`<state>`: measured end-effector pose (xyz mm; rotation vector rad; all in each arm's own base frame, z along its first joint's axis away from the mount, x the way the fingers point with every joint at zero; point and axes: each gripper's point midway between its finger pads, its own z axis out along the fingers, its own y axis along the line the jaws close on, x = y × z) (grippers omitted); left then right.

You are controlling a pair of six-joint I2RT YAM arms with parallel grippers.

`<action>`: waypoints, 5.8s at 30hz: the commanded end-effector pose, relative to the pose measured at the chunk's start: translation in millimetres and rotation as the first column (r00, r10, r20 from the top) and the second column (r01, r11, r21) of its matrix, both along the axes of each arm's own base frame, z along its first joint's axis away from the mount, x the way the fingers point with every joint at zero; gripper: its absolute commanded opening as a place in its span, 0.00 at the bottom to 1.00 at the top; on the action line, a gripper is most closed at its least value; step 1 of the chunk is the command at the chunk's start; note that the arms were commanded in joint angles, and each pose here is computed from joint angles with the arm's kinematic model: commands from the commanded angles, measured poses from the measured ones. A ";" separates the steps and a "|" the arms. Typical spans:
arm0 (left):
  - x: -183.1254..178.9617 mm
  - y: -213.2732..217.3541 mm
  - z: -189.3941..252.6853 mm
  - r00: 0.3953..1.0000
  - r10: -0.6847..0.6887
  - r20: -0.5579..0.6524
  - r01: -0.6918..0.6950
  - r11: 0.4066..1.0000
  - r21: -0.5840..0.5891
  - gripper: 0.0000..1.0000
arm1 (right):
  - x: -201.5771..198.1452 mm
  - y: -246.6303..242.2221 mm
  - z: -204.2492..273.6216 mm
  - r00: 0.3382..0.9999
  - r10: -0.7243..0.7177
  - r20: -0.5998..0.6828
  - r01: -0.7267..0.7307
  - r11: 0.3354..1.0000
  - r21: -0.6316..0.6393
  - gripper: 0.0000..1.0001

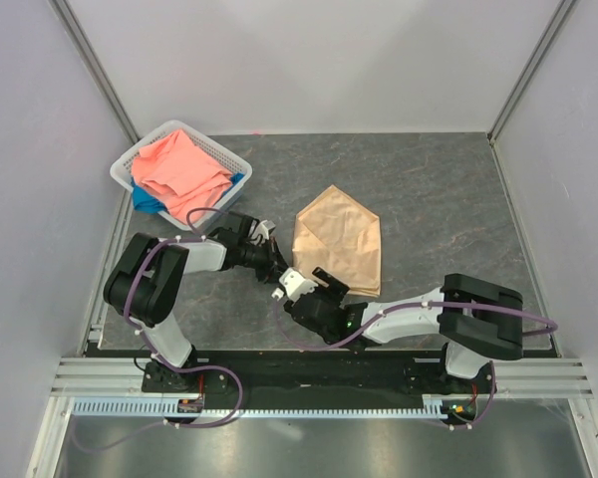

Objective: Fold the napkin, place the utensils inside, and roll it up
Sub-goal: Roll the napkin with the utensil

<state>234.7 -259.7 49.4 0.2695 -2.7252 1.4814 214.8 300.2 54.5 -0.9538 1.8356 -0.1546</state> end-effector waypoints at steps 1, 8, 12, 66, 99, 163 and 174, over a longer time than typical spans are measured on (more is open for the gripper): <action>3.9 0.1 13.0 0.998 -0.044 0.046 0.045 0.999 -0.030 0.02 | 13.6 11.4 6.0 0.999 -0.009 0.051 0.009 1.000 0.000 0.81; 5.1 1.7 13.9 0.997 -0.060 0.050 0.062 0.997 -0.036 0.02 | 23.7 2.9 -15.7 0.999 -0.038 0.020 0.038 0.999 -0.034 0.62; 5.4 1.9 13.7 0.996 -0.071 0.049 0.074 0.996 -0.046 0.02 | 27.6 1.7 -19.6 1.000 -0.012 -0.018 0.011 1.000 -0.028 0.52; 33.0 12.1 46.2 0.342 -0.248 0.906 -0.052 0.958 0.281 0.89 | 6.9 26.8 -23.4 0.069 0.534 -0.843 0.047 0.842 0.537 0.00; 13.9 -6.7 3.3 0.463 -0.318 0.827 0.087 0.945 0.314 0.50 | 19.8 19.3 -39.2 -0.010 0.533 -0.846 0.182 0.833 0.523 0.00; 21.6 5.9 1.4 0.817 -0.230 0.528 0.102 0.960 0.260 0.02 | -15.7 -43.6 -44.4 0.808 0.140 -0.572 -0.255 0.959 -0.126 0.30; 42.4 37.7 28.9 0.785 -0.123 0.608 -0.084 0.950 0.300 0.55 | -51.3 -26.9 -48.2 0.596 0.233 -0.769 -0.344 0.939 0.018 0.11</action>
